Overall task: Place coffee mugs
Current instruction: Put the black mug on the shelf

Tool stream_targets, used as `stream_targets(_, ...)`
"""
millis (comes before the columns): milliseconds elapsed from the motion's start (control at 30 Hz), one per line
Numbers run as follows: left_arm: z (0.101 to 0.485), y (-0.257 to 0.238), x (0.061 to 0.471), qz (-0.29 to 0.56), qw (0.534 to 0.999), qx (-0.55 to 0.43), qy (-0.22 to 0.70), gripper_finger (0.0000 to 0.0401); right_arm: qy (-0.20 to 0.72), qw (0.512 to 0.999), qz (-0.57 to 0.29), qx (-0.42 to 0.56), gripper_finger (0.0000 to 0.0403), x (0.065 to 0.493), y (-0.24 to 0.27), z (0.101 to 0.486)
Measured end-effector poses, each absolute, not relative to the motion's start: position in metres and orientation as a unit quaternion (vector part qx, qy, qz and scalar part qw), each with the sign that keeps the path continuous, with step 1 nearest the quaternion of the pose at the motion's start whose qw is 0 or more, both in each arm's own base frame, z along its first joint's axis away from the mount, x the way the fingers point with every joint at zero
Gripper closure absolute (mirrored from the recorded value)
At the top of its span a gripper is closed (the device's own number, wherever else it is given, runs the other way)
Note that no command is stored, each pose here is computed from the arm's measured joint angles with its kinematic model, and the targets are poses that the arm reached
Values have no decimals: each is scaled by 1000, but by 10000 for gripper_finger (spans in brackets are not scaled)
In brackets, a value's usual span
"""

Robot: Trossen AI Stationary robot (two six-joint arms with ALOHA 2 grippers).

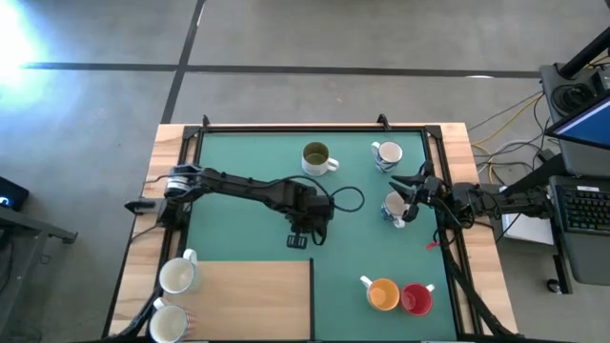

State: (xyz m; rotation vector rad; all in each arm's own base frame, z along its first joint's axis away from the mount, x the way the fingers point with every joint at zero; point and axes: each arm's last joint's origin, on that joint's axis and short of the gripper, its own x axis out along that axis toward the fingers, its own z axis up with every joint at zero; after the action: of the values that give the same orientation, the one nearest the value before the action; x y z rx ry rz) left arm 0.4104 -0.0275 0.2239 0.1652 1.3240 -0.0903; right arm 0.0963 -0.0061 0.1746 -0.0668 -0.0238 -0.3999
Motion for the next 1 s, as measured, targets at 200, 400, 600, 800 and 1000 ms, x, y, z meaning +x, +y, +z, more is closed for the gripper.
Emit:
stream_targets(200, 222, -28, 410, -53, 779, 42, 624, 389, -12, 979, -199, -33, 321, 96, -6, 175)
stream_targets(400, 234, -30, 412, -64, 784, 30, 617, 395, -12, 979, -198, -33, 321, 96, -6, 175)
stream_targets(600, 276, -30, 412, -68, 788, 38, 610, 396, -12, 979, -199, -33, 321, 96, -6, 175)
stream_targets(800, 303, -31, 398, -87, 758, 67, 642, 397, -12, 979, -198, -33, 321, 96, -6, 174)
stream_targets(1000, 327, -44, 364, -121, 721, 96, 675, 398, -12, 979, -198, -33, 321, 96, -6, 175)
